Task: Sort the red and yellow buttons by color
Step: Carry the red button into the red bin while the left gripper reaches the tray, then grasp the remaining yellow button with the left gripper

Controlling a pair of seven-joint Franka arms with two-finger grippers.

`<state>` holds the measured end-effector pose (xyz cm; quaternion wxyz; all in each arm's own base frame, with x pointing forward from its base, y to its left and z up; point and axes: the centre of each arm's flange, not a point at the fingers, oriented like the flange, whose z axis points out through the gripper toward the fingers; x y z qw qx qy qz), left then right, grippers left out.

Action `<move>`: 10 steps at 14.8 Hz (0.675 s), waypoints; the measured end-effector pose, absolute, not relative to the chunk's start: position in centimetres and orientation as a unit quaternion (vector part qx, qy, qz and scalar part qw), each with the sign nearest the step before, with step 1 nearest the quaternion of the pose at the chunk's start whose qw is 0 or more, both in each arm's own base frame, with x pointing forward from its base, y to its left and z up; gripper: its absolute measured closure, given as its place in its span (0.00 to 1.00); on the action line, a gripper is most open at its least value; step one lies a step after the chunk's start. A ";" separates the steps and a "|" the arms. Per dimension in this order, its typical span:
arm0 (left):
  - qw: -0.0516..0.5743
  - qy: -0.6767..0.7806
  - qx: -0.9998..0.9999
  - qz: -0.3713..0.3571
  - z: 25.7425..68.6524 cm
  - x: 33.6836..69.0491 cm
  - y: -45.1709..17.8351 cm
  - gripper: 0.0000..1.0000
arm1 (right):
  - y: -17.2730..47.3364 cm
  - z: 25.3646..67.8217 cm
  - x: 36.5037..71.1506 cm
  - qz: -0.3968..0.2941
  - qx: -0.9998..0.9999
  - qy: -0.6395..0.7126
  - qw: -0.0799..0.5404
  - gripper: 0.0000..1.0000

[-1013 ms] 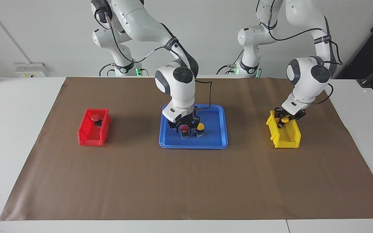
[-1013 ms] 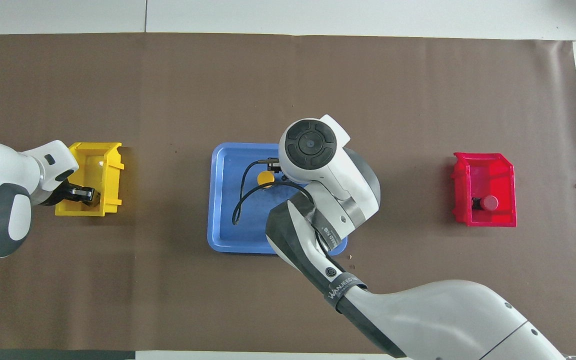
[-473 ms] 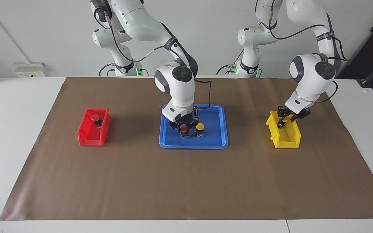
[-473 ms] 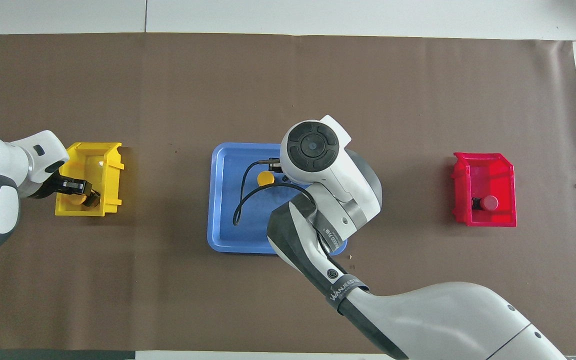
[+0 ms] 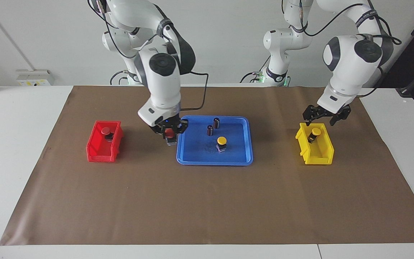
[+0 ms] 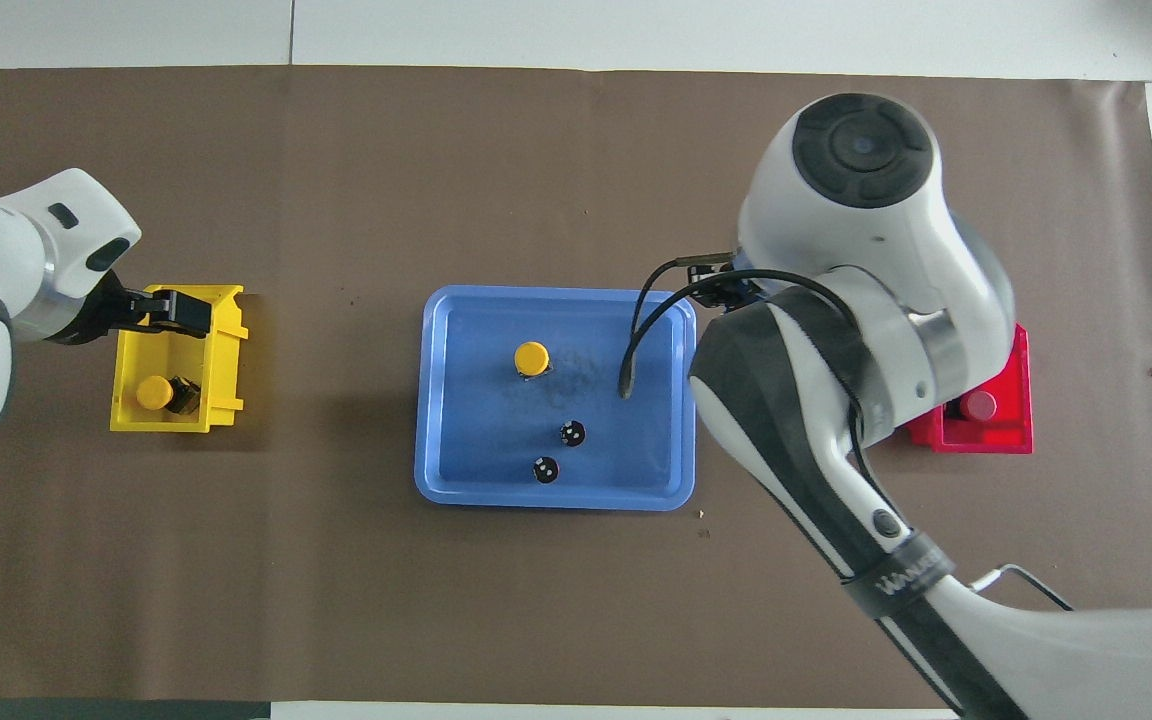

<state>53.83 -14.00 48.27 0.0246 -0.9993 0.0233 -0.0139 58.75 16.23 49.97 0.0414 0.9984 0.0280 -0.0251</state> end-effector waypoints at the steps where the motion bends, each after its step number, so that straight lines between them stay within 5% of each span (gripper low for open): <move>1: 0.021 0.015 -0.999 -0.017 47.3 53.1 -17.9 0.00 | 12.2 51.2 58.6 -0.031 0.998 0.040 0.042 0.59; 6: -0.005 -0.038 -0.999 -0.028 41.4 50.8 -32.6 0.00 | 0.0 47.9 58.6 -0.024 0.996 0.077 0.034 0.59; 10: -0.015 -0.072 -0.997 -0.022 38.4 50.6 -38.7 0.00 | -2.2 43.8 57.3 -0.005 0.995 0.093 0.034 0.59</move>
